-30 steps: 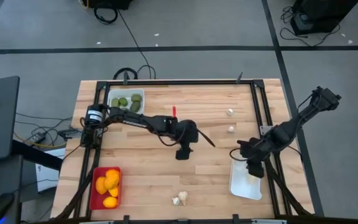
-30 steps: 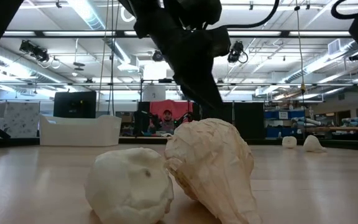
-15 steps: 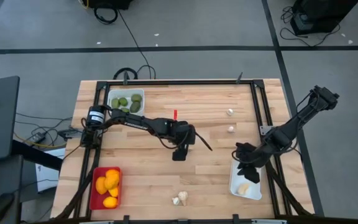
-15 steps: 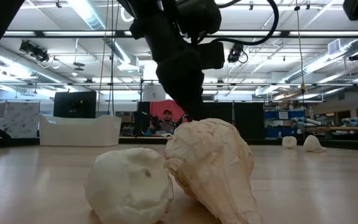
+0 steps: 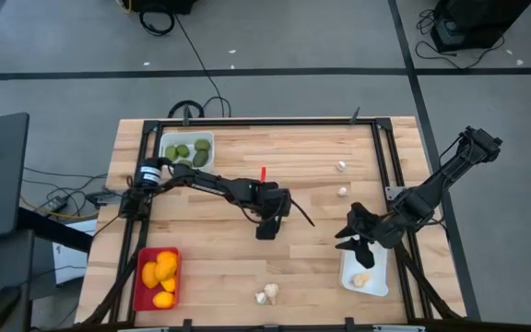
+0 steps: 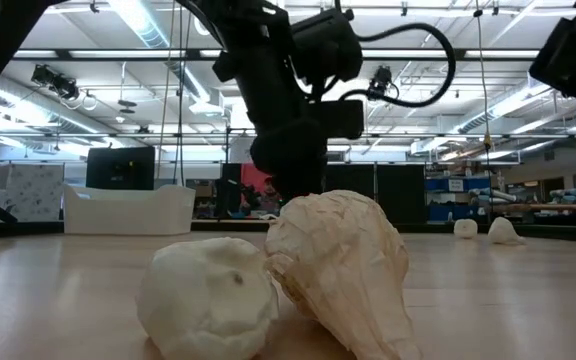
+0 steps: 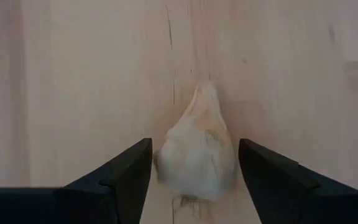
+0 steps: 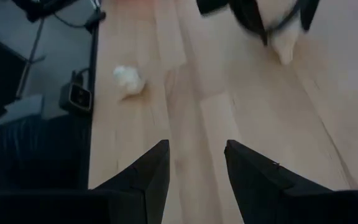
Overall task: Sort produce into baskets
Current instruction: Put the top white small garlic into the bottom white bin, then put the big white garlic into the bottom white bin
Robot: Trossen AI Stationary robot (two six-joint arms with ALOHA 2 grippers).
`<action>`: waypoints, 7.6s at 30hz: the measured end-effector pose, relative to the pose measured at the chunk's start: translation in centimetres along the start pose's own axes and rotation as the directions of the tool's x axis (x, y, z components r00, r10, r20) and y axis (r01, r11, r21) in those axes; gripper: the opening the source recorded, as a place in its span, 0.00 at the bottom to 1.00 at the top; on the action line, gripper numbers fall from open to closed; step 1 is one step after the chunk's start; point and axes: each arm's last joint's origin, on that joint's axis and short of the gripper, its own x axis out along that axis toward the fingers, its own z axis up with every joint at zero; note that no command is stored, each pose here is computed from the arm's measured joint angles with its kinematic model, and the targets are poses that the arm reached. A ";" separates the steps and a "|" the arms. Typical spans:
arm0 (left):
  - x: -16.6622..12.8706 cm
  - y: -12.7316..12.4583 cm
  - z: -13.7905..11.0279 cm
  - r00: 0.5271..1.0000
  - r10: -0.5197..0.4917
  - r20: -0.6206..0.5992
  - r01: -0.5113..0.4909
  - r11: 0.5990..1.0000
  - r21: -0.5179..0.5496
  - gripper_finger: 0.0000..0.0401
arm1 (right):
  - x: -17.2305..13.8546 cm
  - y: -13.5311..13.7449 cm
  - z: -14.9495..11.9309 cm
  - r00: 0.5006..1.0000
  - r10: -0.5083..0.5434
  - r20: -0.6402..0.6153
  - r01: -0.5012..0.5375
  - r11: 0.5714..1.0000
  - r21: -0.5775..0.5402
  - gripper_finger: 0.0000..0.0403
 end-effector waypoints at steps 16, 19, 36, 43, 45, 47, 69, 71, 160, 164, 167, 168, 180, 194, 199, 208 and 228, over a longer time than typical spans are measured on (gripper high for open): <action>0.2 0.1 0.4 0.999 0.025 0.039 -0.024 1.000 -0.019 0.38 | 2.2 0.3 0.2 0.981 -0.141 0.133 0.137 0.990 0.041 0.41; -0.4 0.1 0.6 0.998 0.025 0.061 -0.024 0.999 -0.027 0.38 | 2.9 0.4 -0.2 0.986 -0.139 0.087 0.136 0.990 0.046 0.41; -3.8 -3.0 3.9 0.912 -0.152 0.380 0.125 0.988 0.094 0.39 | 5.5 0.3 0.2 0.927 -0.287 0.242 0.292 0.956 0.015 0.41; -4.1 -3.6 4.3 0.890 -0.159 0.428 0.129 0.987 0.099 0.39 | 6.3 0.8 0.7 0.938 -0.224 0.264 0.245 0.968 -0.050 0.41; -4.1 -3.6 4.4 0.886 -0.159 0.435 0.136 0.987 0.084 0.39 | 6.6 0.7 0.8 0.943 -0.222 0.247 0.242 0.969 -0.055 0.41; -4.2 -3.6 4.5 0.879 -0.159 0.450 0.138 0.987 0.081 0.39 | 6.8 0.5 0.8 0.946 -0.224 0.236 0.245 0.968 -0.061 0.41; -4.3 -4.2 4.7 0.867 -0.171 0.468 0.170 0.984 0.044 0.45 | 6.7 0.0 1.4 0.979 -0.148 0.143 0.169 0.974 -0.151 0.06; -4.2 -4.2 4.6 0.871 -0.172 0.460 0.176 0.984 0.035 0.49 | 6.3 -0.3 1.4 0.985 -0.140 0.102 0.155 0.975 -0.159 0.06; -2.9 -21.5 -1.7 0.956 -0.117 0.269 0.139 0.988 -0.061 0.59 | -3.5 1.4 -2.9 0.931 0.252 -0.263 -0.285 0.954 -0.095 0.41; -1.8 -21.7 -1.8 0.954 -0.122 0.275 0.142 0.988 -0.056 0.59 | -3.5 1.4 -2.9 0.931 0.253 -0.262 -0.286 0.954 -0.095 0.41; -1.2 -21.8 -2.1 0.962 -0.119 0.247 0.136 0.989 -0.053 0.59 | -3.5 1.5 -2.9 0.931 0.257 -0.260 -0.288 0.954 -0.085 0.41; -1.1 -21.7 -2.2 0.963 -0.116 0.241 0.134 0.989 -0.056 0.59 | -3.5 1.4 -2.9 0.931 0.256 -0.262 -0.285 0.955 -0.080 0.41; -0.6 -20.3 -2.0 0.975 -0.044 0.219 0.074 0.989 -0.129 0.36 | -3.4 1.5 -2.6 0.954 0.232 -0.189 -0.253 0.963 -0.097 0.41; -4.4 -17.3 2.0 0.782 0.312 0.540 -0.224 0.949 -0.224 0.33 | -2.7 1.8 -1.4 0.985 0.074 0.153 -0.054 0.990 -0.132 0.41; -5.6 -16.6 3.6 0.669 0.378 0.640 -0.272 0.926 -0.263 0.33 | -1.2 2.6 -1.5 0.975 0.025 0.220 0.008 0.989 -0.148 0.41; -6.2 -14.3 5.2 0.573 0.435 0.694 -0.273 0.900 -0.339 0.33 | 1.4 3.0 -1.2 0.962 -0.056 0.268 0.110 0.975 -0.193 0.41; -6.1 -13.7 5.4 0.565 0.445 0.695 -0.269 0.895 -0.355 0.33 | 2.6 2.1 0.7 0.942 -0.108 0.319 0.174 0.966 -0.189 0.24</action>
